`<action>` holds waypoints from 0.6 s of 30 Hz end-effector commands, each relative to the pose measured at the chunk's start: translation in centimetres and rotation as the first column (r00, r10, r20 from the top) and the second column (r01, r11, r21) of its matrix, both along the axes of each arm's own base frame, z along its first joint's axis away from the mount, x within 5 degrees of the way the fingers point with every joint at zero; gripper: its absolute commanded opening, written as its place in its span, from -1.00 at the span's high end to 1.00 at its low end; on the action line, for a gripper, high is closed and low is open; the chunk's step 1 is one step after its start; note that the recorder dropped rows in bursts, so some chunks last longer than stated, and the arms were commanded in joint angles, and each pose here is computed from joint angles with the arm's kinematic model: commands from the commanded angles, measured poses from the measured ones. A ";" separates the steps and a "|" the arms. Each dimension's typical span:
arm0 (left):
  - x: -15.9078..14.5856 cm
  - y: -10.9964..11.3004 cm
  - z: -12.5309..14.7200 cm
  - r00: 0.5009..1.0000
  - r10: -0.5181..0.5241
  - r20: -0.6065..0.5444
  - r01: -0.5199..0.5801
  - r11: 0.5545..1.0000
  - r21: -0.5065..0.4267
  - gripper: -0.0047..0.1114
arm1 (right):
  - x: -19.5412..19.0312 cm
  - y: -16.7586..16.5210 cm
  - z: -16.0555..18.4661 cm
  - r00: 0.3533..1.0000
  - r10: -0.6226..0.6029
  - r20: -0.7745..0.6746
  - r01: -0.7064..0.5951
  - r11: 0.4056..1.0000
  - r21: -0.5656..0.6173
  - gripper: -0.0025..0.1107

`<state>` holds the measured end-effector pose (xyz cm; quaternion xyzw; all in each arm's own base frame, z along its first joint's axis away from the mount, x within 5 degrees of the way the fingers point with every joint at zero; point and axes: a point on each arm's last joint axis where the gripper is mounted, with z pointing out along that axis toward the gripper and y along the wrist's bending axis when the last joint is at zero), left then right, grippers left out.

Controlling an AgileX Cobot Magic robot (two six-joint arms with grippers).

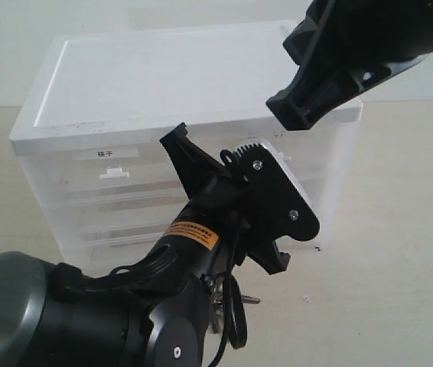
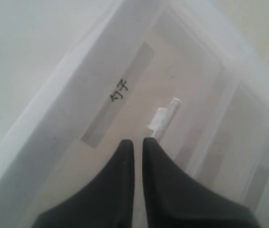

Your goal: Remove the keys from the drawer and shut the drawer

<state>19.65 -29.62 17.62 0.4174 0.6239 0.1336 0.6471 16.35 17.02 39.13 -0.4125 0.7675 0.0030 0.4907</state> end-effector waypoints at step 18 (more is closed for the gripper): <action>-6.9 -0.5 2.6 0.995 -0.059 -0.078 0.049 0.992 -0.120 0.84 | 2.4 -2.7 -0.7 0.975 -0.218 0.050 0.216 0.976 0.031 0.96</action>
